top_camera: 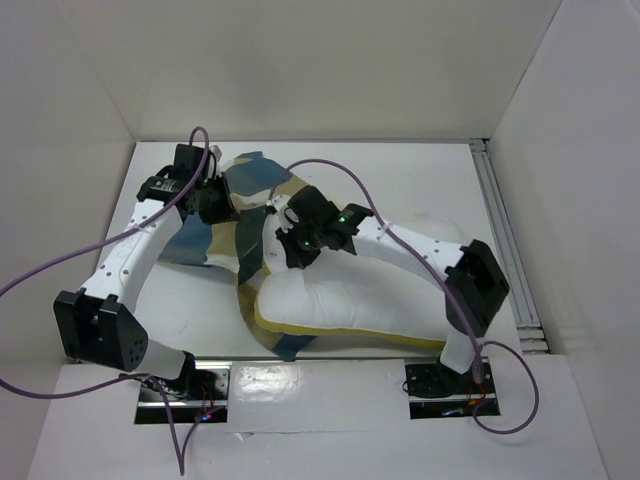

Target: Put the pillow into the pillowcase

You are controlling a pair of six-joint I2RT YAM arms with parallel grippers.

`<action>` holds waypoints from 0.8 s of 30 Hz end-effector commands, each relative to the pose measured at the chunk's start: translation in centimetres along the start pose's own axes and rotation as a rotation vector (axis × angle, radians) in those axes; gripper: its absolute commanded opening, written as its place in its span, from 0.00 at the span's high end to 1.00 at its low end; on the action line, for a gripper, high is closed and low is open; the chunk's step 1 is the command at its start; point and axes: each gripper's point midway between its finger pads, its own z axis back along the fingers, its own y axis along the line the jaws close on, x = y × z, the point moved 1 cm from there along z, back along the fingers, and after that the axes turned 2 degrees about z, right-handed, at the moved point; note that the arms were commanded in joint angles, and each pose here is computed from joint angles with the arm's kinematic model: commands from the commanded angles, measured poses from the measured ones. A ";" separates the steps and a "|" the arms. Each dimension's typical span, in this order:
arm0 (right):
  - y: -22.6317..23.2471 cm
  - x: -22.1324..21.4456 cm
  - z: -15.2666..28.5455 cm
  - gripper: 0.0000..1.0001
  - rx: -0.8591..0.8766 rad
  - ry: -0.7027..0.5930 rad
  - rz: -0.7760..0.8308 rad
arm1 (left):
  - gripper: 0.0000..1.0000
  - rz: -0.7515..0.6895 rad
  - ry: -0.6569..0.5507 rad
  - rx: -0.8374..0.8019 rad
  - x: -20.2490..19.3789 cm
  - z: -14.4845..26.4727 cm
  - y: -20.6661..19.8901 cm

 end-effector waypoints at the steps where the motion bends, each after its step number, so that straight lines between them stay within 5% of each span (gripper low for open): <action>1: -0.9 6.7 -0.8 1.00 -0.001 -0.146 0.012 | 1.00 -0.043 -0.003 -0.054 -0.5 1.8 -0.7; 12: -8.1 11.8 -2.4 1.00 -0.126 -0.246 -0.198 | 1.00 -0.101 0.007 -0.064 -1.4 2.9 -0.1; 24: -9.0 13.9 -1.9 1.00 -0.003 -0.347 -0.286 | 1.00 -0.131 0.043 0.032 -2.6 2.3 2.2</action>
